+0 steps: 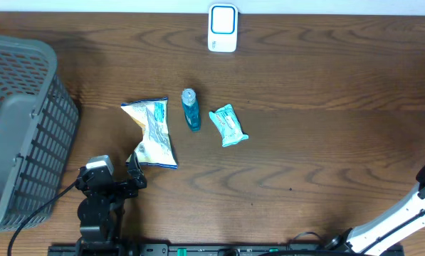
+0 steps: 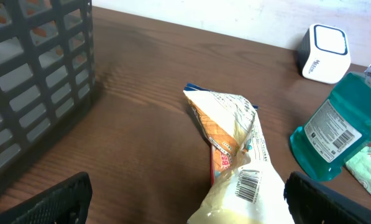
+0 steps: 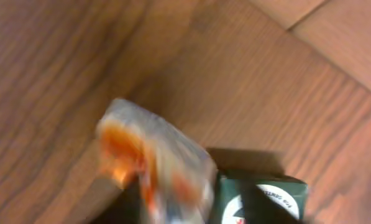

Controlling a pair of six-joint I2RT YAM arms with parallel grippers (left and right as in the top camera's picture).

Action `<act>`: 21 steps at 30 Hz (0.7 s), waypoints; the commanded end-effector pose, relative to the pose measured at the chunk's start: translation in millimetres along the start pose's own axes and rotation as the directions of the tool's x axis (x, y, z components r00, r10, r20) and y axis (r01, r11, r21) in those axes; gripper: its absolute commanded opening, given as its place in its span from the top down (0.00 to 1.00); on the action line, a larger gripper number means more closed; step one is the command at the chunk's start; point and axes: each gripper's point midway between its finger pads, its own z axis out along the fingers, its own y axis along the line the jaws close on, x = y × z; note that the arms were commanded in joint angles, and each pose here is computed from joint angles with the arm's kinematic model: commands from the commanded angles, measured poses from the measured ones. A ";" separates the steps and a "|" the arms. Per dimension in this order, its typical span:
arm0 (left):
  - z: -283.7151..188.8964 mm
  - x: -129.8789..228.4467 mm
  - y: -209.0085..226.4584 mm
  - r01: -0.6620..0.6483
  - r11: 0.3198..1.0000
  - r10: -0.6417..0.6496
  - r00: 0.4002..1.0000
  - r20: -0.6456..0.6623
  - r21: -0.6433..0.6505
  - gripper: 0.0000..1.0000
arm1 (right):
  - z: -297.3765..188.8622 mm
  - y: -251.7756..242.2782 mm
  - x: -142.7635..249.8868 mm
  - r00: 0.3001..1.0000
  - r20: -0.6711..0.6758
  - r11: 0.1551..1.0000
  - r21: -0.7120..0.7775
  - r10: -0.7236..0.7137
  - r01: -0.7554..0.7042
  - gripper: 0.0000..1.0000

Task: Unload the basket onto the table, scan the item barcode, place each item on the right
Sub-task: 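Move the tissue pack off to the right table edge and release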

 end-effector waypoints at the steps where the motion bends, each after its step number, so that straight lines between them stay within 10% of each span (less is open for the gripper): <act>1: -0.1 -0.7 1.4 0.012 1.000 -0.012 1.000 0.006 -0.006 0.02 | -36.3 6.3 -31.0 0.994 0.089 0.997 -0.053 0.060 -0.055 0.01; 6: -0.1 -0.7 1.4 0.012 1.000 -0.012 1.000 0.006 -0.006 0.02 | -131.5 43.2 -77.9 0.964 0.213 0.936 -0.344 0.159 -0.079 0.01; 9: -0.1 -0.7 1.4 0.012 1.000 -0.012 1.000 0.006 -0.006 0.02 | -223.3 90.0 -77.8 0.962 0.171 0.754 -0.654 0.214 -0.051 0.01; 12: -0.1 -0.7 1.4 0.012 1.000 -0.012 1.000 0.006 -0.006 0.02 | -291.1 124.6 -46.8 0.984 0.104 0.611 -0.792 0.143 -0.005 0.01; 21: -0.1 -0.7 1.4 0.011 1.000 -0.011 1.000 0.006 -0.006 0.02 | -358.5 234.2 87.8 0.969 -0.035 0.537 -0.837 -0.246 0.106 0.01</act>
